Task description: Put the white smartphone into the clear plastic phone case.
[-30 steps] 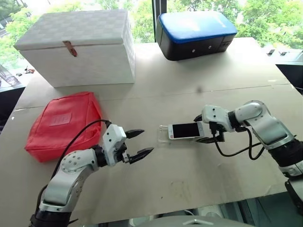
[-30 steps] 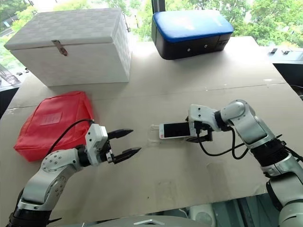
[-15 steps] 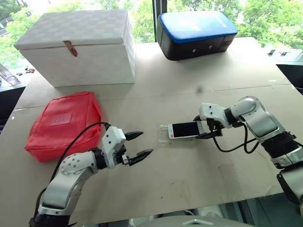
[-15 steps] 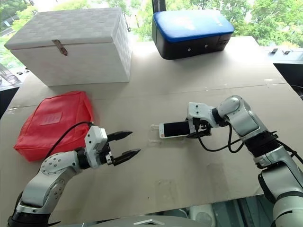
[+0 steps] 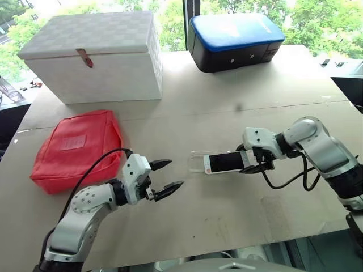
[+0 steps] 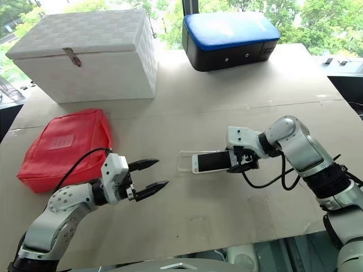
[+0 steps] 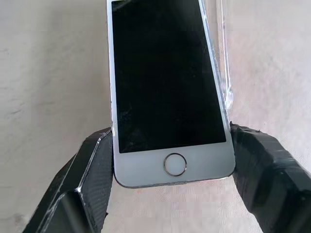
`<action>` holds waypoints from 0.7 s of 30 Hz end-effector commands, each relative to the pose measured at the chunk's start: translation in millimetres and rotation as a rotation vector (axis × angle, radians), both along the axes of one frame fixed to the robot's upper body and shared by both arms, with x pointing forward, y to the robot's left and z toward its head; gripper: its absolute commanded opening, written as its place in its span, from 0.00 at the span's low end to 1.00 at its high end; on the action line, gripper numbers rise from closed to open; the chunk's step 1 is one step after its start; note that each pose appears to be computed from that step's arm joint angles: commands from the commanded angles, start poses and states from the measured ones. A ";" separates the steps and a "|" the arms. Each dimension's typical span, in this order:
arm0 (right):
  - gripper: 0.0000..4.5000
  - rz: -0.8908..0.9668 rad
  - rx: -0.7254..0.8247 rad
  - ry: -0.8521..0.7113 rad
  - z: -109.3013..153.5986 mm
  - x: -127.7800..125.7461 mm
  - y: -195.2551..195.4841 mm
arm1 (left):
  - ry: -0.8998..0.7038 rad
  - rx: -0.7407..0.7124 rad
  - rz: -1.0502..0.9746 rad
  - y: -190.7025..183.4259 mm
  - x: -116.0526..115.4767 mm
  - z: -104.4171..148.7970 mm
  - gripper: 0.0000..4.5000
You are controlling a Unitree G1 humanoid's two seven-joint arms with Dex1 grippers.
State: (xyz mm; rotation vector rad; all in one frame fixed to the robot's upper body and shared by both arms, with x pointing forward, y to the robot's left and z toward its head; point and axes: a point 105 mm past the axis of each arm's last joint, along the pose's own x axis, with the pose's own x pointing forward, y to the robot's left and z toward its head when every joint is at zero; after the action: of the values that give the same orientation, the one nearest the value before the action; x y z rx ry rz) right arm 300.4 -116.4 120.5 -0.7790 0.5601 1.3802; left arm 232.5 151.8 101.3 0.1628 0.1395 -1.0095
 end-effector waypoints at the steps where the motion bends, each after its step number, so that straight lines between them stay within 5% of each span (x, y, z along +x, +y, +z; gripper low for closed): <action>1: 0.68 -0.036 -0.039 -0.033 4.3 4.7 -0.4 | -0.034 -0.005 -0.024 -2.7 1.3 6.9 0.89; 21: 0.68 -0.175 -0.096 -0.011 1.8 19.7 6.6 | -0.034 -0.017 -0.023 -6.6 0.0 4.4 0.89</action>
State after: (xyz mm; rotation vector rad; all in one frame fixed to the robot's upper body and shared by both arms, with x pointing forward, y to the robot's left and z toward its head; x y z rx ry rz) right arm 317.2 -111.4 115.6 -0.7618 0.6940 1.2208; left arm 234.2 148.2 100.9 0.1568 0.1304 -1.0201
